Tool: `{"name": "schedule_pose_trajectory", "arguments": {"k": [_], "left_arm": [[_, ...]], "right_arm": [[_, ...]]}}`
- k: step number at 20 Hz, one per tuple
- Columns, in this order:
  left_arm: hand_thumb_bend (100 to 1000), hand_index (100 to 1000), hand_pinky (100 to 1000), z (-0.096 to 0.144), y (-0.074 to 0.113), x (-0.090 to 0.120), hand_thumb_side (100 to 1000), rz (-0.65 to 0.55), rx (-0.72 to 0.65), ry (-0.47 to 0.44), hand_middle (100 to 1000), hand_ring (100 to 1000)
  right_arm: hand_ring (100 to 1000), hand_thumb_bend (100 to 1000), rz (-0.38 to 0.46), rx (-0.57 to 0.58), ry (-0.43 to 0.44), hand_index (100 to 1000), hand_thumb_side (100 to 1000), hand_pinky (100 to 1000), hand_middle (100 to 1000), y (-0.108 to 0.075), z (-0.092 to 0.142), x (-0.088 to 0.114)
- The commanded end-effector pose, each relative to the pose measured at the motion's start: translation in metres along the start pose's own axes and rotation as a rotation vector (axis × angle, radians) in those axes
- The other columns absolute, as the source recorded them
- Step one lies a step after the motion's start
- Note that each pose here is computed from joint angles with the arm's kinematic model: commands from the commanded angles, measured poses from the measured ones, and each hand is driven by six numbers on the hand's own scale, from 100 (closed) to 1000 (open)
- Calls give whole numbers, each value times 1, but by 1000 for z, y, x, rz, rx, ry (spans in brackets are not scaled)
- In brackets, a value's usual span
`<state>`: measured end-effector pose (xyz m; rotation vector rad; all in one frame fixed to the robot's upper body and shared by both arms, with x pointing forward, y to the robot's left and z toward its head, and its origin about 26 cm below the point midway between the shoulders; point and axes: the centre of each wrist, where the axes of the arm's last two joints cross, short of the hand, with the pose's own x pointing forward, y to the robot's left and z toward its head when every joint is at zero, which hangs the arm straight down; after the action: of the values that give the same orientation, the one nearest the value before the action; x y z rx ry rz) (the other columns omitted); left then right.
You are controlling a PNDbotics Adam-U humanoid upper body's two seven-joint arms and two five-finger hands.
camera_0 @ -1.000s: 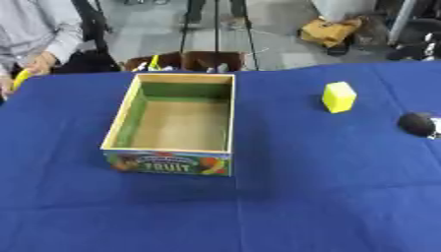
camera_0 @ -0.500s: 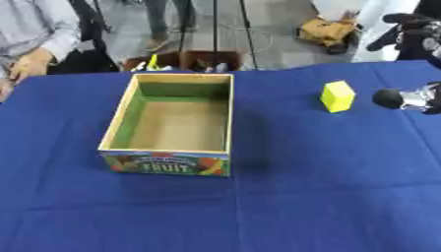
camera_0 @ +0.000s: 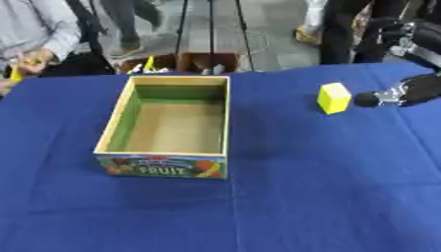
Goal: Pick up objects on the table and place them in the box.
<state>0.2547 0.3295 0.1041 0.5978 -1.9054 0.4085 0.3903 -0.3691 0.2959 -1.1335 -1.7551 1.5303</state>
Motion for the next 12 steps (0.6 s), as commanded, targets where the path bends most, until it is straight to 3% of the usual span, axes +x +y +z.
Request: {"name": "schedule_pose_trajectory", "arguments": {"k": [1,10,12], "left_arm": [[218,637,326,-3,2,4,687,-5,-10,-22,466,419],[220,637,326,-2,0,3,688,-2,-21,-21,466,419],[220,637,326,-2,0,2,688,-1,-23,-21,466,419]], "right_arm": [[1000,814,51,27,24,815,848,706,712,-11,-1,-12],[1000,840,78,98,52,845,754,727,747,-8,-13,-30],[1000,850,84,110,48,853,691,740,762,-9,-14,-32]]}}
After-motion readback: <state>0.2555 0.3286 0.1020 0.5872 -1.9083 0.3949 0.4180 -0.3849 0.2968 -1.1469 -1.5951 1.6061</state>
